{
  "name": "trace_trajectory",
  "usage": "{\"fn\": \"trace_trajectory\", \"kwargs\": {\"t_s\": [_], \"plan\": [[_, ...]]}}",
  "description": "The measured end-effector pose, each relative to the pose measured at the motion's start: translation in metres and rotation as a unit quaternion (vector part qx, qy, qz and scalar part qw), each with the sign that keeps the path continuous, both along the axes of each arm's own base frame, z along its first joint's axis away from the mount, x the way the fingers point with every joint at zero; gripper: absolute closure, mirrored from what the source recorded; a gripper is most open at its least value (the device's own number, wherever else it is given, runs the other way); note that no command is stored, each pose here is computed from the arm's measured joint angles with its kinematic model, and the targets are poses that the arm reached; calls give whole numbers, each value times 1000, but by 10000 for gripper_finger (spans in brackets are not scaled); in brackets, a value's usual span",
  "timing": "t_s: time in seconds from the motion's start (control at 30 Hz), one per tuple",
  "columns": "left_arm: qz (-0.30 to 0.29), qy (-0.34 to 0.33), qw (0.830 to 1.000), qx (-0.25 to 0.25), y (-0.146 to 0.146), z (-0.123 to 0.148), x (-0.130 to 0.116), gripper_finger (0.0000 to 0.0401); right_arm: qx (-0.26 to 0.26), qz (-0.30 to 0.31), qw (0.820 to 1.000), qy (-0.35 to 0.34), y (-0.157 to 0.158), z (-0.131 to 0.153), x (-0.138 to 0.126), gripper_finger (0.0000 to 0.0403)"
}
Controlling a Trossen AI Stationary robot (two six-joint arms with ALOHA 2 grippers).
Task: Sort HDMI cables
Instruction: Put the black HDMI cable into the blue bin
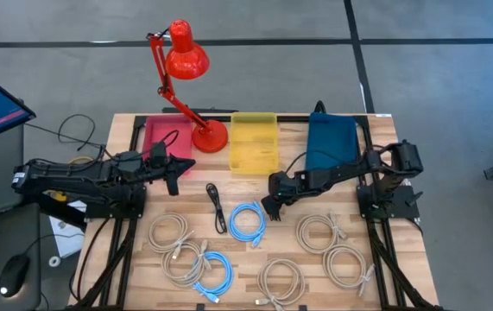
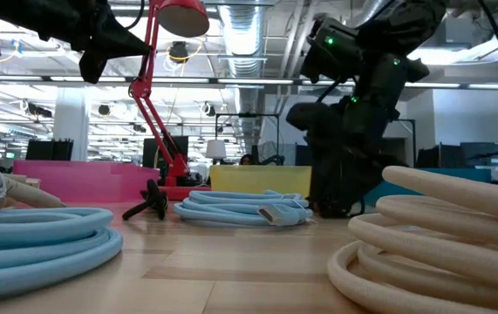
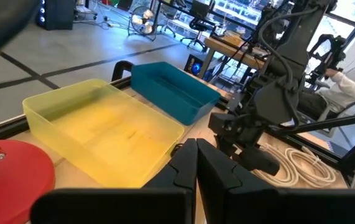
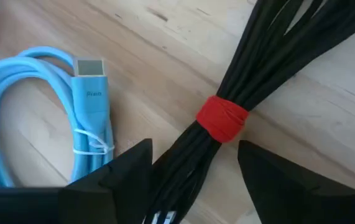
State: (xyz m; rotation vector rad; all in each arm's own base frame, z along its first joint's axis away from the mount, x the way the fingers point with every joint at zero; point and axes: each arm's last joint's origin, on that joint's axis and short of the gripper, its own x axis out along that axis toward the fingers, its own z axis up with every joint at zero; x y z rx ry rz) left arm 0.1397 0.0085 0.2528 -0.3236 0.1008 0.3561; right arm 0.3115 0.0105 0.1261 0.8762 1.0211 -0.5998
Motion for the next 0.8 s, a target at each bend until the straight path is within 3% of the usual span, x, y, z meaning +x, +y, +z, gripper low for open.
{"fn": "trace_trajectory", "kwargs": {"t_s": [0.17, 0.43, 0.8], "plan": [[0, 0, 1000, 0, 0, 0, 0, 395, -6, -3, 1000, 15, 0, -5, -1, 229], [0, 0, 1000, 0, 0, 0, 0, 395, -25, 23, 999, 2, -1, 3, -2, 380], [0, 0, 1000, 0, 0, 0, 0, 393, 8, 82, 996, -44, 7, 34, -9, 394]]}}
